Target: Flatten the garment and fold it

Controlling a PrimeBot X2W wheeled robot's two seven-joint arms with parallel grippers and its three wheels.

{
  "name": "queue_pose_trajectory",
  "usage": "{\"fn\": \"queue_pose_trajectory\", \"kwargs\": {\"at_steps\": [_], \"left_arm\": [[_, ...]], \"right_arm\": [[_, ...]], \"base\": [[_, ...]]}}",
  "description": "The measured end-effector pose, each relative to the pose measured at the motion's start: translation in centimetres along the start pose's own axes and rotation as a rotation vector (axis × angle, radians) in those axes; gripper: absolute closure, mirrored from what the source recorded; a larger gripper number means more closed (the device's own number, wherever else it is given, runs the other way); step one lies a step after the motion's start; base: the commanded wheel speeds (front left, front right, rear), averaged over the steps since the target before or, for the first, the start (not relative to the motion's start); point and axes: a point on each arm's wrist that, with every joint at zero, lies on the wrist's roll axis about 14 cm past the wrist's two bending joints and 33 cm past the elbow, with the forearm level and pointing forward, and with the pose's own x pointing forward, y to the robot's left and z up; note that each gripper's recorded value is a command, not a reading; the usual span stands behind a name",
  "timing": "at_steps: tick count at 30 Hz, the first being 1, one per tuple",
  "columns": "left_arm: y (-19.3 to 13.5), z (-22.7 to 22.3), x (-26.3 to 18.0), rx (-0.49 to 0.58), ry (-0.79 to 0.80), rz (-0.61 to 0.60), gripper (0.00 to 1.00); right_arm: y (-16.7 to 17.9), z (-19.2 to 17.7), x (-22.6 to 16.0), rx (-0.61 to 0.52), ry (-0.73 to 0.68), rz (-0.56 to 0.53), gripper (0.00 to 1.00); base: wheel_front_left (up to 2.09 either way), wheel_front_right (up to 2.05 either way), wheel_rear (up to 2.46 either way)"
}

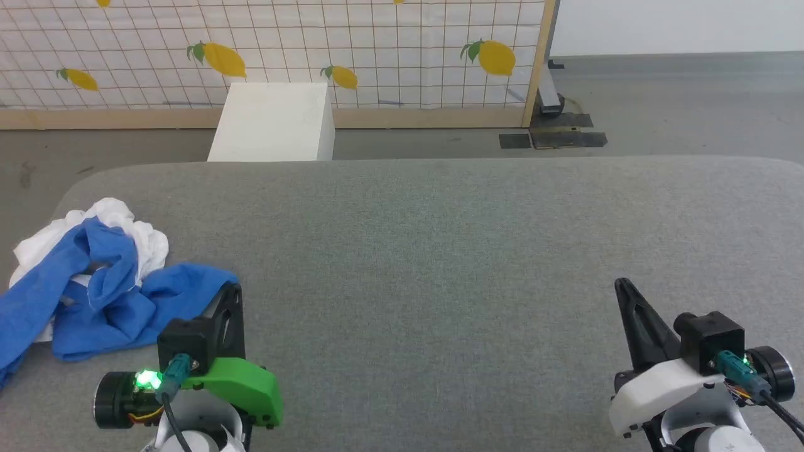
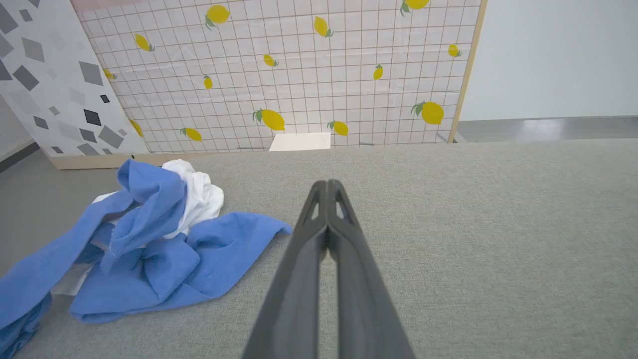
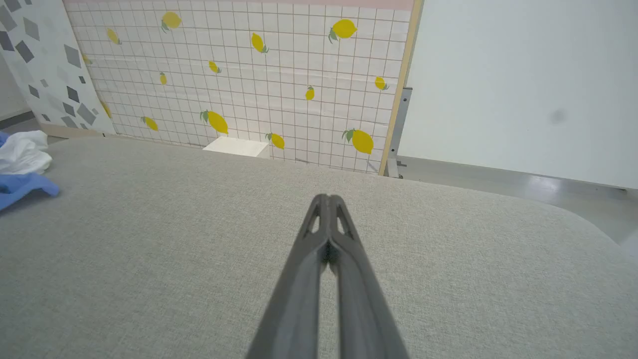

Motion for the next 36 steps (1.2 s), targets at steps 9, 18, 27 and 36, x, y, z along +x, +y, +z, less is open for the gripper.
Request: {"fn": "queue_pose_trajectory", "kwargs": {"at_steps": [9, 18, 27, 36], "left_arm": [[0.0, 0.0, 0.0, 0.0, 0.0, 0.0, 1.0], [0.0, 0.0, 0.0, 0.0, 0.0, 0.0, 1.0], [-0.09, 0.0, 0.01, -0.004, 0.0, -0.003, 0.0], [-0.29, -0.26, -0.09, -0.008, 0.005, -0.008, 0.0]], "right_arm": [[0.0, 0.0, 0.0, 0.0, 0.0, 0.0, 1.0], [0.0, 0.0, 0.0, 0.0, 0.0, 0.0, 1.0], [-0.02, -0.01, -0.01, 0.001, 0.0, -0.001, 0.0], [0.03, 0.01, 0.1, 0.0, -0.002, 0.002, 0.0]], "base": [[0.0, 0.0, 0.0], [0.0, 0.0, 0.0], [0.0, 0.0, 0.0], [0.0, 0.0, 0.0]]}}
